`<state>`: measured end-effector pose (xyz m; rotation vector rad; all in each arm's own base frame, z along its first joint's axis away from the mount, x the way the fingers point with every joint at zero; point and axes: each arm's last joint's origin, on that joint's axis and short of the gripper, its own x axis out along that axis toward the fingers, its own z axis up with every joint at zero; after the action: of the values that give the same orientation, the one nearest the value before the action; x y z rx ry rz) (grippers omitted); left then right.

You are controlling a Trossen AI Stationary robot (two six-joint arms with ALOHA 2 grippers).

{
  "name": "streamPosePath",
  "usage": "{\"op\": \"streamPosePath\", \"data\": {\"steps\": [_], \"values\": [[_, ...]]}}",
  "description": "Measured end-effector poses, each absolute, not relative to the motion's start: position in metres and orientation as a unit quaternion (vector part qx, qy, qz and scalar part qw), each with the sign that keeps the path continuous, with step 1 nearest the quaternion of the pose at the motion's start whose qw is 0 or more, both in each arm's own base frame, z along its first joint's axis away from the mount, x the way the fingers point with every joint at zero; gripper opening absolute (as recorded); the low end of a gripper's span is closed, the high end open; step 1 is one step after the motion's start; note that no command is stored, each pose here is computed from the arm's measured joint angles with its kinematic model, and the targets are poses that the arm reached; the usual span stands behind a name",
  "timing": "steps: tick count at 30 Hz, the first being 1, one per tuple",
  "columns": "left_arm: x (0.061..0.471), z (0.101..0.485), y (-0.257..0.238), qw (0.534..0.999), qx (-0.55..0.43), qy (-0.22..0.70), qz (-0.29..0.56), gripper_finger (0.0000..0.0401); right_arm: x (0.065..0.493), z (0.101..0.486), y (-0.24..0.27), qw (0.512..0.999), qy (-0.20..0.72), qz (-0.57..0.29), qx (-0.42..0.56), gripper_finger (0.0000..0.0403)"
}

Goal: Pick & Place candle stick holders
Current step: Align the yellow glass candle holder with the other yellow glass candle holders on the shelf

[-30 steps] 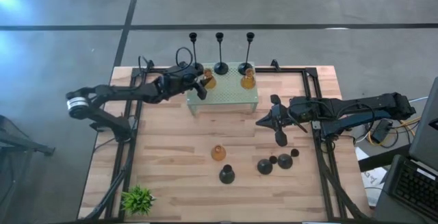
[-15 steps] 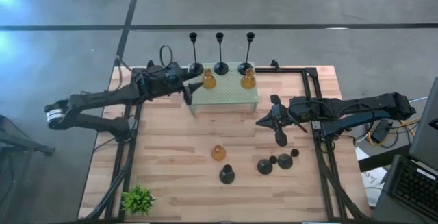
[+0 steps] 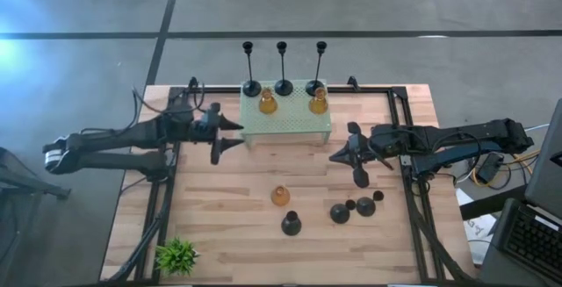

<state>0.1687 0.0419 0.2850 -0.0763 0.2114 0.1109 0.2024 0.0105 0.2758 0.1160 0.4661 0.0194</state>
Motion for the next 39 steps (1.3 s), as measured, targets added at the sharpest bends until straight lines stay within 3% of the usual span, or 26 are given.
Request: {"op": "streamPosePath", "data": {"steps": [6,13,23,29,39], "values": [[0.153,0.252,0.033,0.998,-0.022,0.055,0.035,0.0218,0.199,0.270,0.010,0.962,0.264,0.002,0.075,0.0008],[0.140,0.225,0.030,0.996,-0.082,0.025,0.035,0.0218,0.198,0.268,0.010,0.959,0.272,0.000,0.081,0.0008],[0.134,0.180,0.028,0.990,-0.100,0.089,0.043,0.0218,0.198,0.269,0.010,0.960,0.269,0.000,0.082,0.0008],[0.129,0.154,0.032,0.974,-0.133,0.126,0.132,0.0218,0.199,0.271,0.010,0.963,0.257,0.001,0.080,0.0008],[0.119,0.124,0.030,0.956,-0.142,0.211,0.144,0.0218,0.199,0.270,0.011,0.962,0.259,0.005,0.081,0.0008]]}}
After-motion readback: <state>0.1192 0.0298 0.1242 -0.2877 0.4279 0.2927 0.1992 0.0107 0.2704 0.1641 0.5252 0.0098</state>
